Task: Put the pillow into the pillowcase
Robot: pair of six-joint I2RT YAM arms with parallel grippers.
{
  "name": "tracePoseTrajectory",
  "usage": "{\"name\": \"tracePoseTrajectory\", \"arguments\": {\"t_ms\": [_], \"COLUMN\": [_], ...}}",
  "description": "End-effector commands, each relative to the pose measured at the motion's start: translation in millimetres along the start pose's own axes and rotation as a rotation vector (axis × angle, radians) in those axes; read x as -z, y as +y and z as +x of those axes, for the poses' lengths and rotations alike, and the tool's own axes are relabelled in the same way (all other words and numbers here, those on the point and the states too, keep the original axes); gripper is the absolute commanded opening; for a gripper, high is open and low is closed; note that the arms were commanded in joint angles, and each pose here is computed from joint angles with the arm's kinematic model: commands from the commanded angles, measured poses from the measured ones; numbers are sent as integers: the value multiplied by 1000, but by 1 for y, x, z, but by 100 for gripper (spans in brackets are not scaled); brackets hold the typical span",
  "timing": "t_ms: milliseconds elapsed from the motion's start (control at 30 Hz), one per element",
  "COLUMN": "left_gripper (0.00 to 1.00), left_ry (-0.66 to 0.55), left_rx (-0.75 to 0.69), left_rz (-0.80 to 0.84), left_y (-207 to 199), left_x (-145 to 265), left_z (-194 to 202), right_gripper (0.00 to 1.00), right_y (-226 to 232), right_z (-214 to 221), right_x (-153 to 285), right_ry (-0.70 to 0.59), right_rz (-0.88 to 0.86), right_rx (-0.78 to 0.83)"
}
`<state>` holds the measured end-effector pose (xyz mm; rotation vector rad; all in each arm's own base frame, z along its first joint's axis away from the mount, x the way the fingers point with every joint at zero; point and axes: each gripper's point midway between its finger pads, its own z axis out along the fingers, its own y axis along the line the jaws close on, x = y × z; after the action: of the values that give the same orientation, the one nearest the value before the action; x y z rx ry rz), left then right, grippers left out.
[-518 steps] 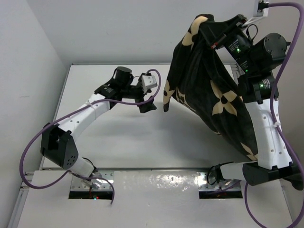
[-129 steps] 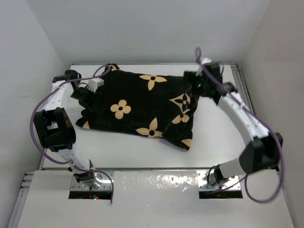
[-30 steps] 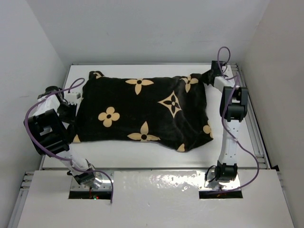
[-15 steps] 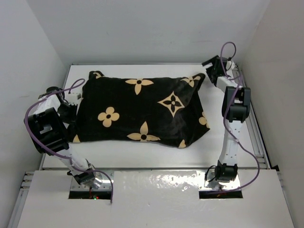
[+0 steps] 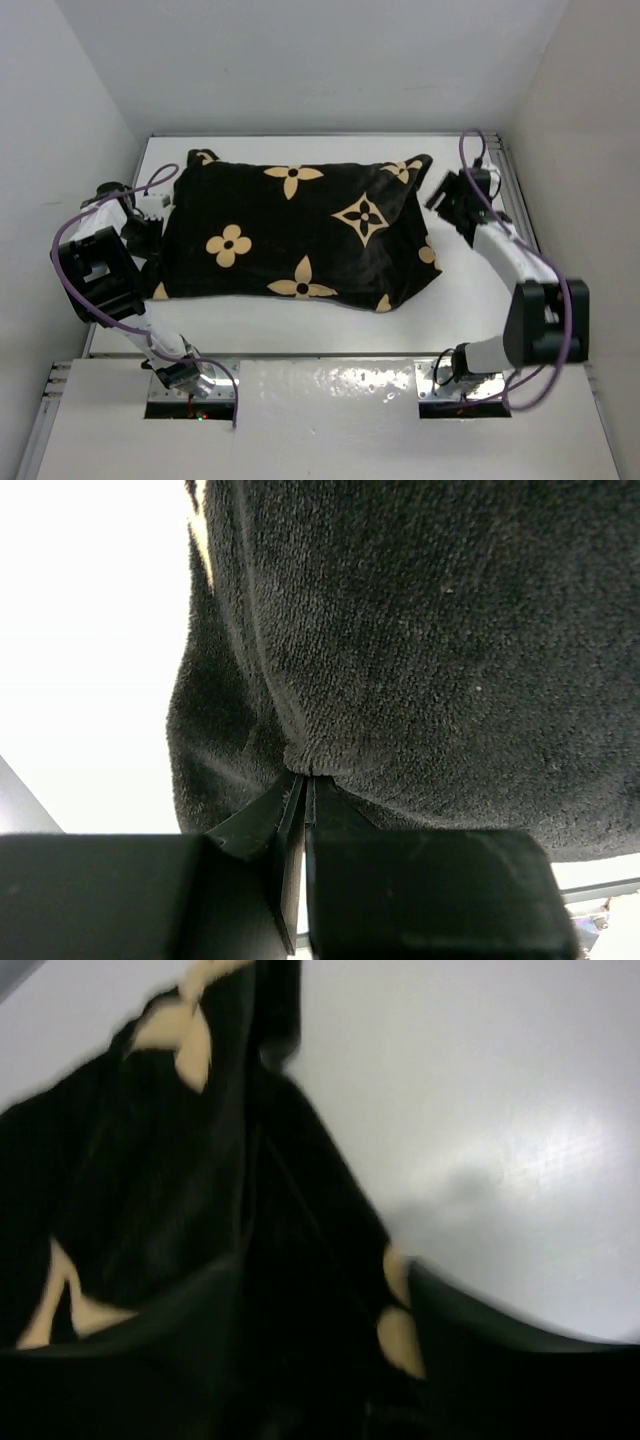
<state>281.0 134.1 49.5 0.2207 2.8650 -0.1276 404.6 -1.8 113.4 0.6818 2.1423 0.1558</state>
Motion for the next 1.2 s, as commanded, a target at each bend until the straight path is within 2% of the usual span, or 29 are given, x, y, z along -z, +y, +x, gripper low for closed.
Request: {"name": "tracePoseTrajectory", "arguments": {"t_ms": [0, 33, 67, 133, 167, 200, 233, 300, 400, 500, 600, 733, 767, 900, 1033, 1167], "left_gripper": [1, 1, 1, 2, 2, 3, 4, 4, 4, 4, 4, 4, 4, 4, 3, 3], "left_ry": [-84, -85, -94, -98, -101, -100, -100, -99, -99, -92, -89, -97, -102, -113, -113, -116], "left_rx": [-44, -51, -60, -66, -69, -69, -69, -64, -51, -42, -35, -35, -37, -36, -27, -22], "left_rz": [-31, -28, -38, -43, -51, -55, -55, -65, -79, -77, -79, -68, -72, -83, -72, -60], "left_y": [7, 6, 7, 6, 7, 7, 7, 7, 6, 2, 1, -1, -1, 4, 3, 3], "left_x": [3, 2, 6, 7, 8, 8, 7, 7, 7, 5, 3, 5, 8, 11, 7, 4], "left_z": [-19, -17, -19, -18, -18, -17, -16, -13, -8, 1, 9, 13, 13, 15, 20, 20], "right_gripper": [8, 2, 2, 31, 40, 61, 67, 72, 72, 71, 64, 39, 29, 0, 0, 0], "right_y": [-32, -36, -35, -33, -31, -29, -27, -24, -29, -42, -56, -61, -62, -82, -130, -152], "right_z": [63, 81, 87, 98, 112, 118, 123, 139, 151, 160, 172, 170, 166, 163, 180, 190], "right_x": [28, 35, 39, 46, 51, 53, 55, 59, 62, 62, 56, 46, 45, 60, 88, 108], "right_ry": [108, 144, 159, 190, 232, 247, 257, 285, 291, 286, 307, 287, 279, 249, 196, 108], "right_rz": [45, 66, 62, 63, 55, 49, 43, 31, 41, 90, 157, 199, 210, 253, 335, 354], "right_rx": [74, 90, 103, 121, 145, 155, 149, 154, 150, 170, 185, 164, 158, 67, -127, -345]}}
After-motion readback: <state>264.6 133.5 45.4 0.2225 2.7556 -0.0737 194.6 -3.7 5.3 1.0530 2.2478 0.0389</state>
